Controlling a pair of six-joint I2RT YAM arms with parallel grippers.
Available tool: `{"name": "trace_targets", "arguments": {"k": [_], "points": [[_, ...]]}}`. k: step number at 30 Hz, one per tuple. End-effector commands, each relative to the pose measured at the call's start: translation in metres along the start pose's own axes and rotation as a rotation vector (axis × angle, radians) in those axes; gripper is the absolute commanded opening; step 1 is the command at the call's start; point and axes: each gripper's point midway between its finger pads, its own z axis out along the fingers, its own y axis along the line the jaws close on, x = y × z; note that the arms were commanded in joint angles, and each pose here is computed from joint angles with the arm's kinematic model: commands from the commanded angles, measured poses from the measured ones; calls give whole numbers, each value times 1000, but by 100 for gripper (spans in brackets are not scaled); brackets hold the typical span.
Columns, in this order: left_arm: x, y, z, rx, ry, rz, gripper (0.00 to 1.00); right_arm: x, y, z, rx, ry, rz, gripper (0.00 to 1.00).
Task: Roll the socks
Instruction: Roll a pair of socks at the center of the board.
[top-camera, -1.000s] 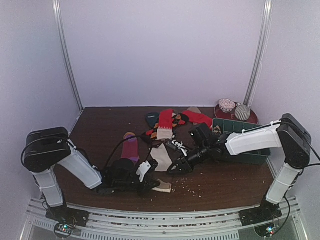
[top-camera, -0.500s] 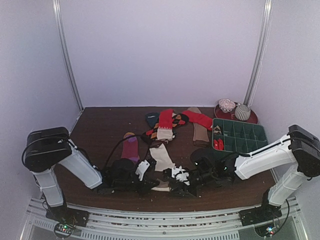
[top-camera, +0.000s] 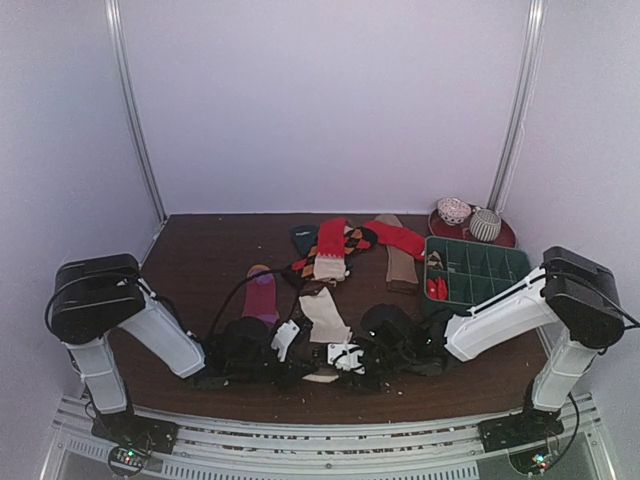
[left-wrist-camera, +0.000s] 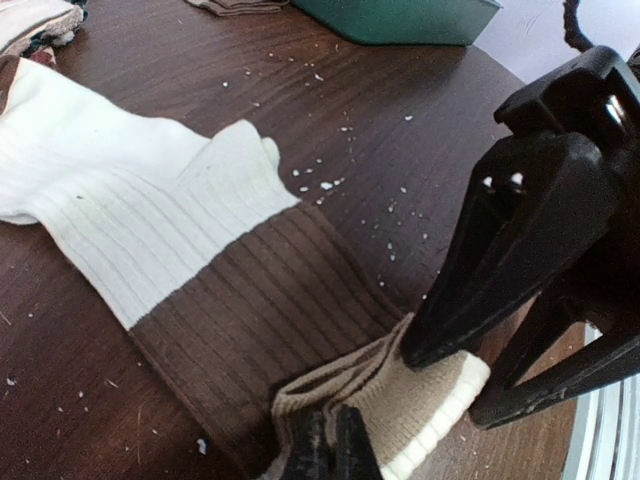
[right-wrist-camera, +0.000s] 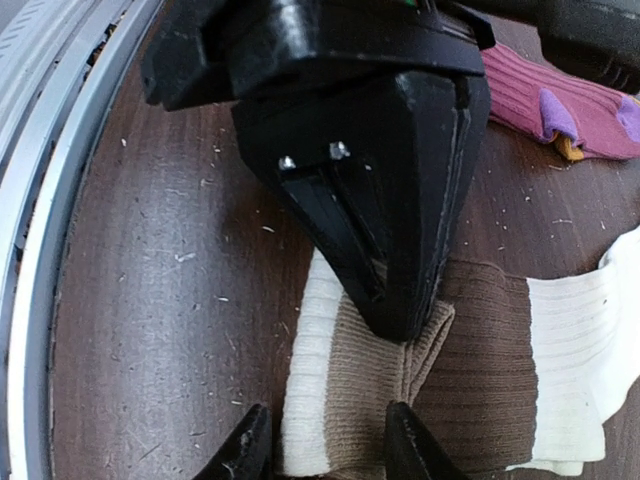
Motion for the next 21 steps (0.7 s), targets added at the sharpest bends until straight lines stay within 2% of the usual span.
{"name": "trace_targets", "arguments": {"k": [1, 7, 13, 15, 16, 18, 20, 21], "points": [[26, 9, 1, -17, 83, -13, 0, 4, -14, 6, 84, 2, -10, 40], [26, 9, 2, -11, 92, -7, 0, 30, -12, 16, 84, 79, 17, 41], [24, 6, 1, 1, 89, 8, 0, 56, -12, 13, 128, 153, 170, 16], [18, 6, 0, -1, 75, 23, 0, 62, -7, 11, 102, 170, 246, 12], [13, 6, -2, -4, 64, 34, 2, 64, -3, 11, 75, 172, 282, 11], [0, 6, -7, -12, 33, 62, 21, 65, 6, 9, -1, 162, 365, 10], [-13, 5, -14, -23, -3, 100, 31, 67, 16, 8, -98, 157, 465, 10], [-21, 4, -18, -31, -25, 120, 40, 68, 25, 7, -160, 160, 507, 10]]}}
